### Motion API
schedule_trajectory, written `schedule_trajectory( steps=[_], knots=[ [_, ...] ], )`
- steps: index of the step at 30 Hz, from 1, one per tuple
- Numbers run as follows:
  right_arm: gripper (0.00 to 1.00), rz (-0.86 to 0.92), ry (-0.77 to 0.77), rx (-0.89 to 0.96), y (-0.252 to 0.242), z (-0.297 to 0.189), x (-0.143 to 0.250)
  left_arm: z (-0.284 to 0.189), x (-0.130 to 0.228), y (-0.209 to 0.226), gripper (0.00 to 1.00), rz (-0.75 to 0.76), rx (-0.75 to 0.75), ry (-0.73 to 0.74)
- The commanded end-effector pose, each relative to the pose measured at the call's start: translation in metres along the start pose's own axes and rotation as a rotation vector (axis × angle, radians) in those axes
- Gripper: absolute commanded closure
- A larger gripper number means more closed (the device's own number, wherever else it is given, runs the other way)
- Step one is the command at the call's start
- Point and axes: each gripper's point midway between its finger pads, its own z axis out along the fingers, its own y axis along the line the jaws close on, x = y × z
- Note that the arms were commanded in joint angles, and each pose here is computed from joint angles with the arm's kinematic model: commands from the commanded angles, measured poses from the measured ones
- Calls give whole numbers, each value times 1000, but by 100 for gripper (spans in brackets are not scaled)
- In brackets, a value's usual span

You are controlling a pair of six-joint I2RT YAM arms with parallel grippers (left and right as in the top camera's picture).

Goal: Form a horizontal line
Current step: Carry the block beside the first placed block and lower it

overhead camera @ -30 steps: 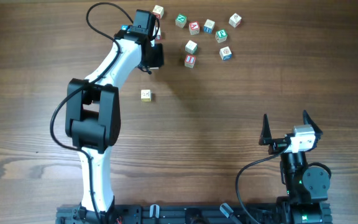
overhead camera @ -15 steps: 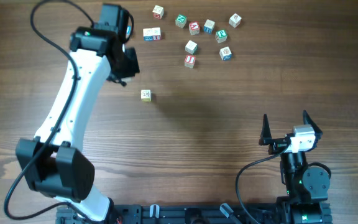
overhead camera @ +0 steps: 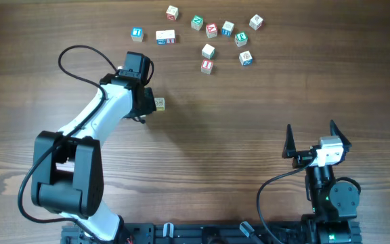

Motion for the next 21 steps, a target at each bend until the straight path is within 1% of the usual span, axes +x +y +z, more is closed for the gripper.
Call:
schedule_trajectory(
  steps=[1,4,5,7,8,15,21],
  knots=[
    [0,-11,-10,-7,1,0,-2,5,-1,7,74,38,-16,-7],
    [0,-10,-10,-7,1,0,-2,7,-7,14,74,6,-8,-16],
    [0,-10,-10,-7,1,0,-2,9,-8,13,74,16,18,-10],
    [0,-10,-10,-7,1,0,-2,10,-10,1,74,69,126,0],
    [0,-11,-10,-7,1,0,-2,9,-11,-1,74,77,142,1],
    [0,-10,-10,-7,1,0,-2,11,-21,-2,73,89,152,-41],
    [0,-10,-10,-7,1,0,-2,11,-22,-2,74,115,152,-44]
  ],
)
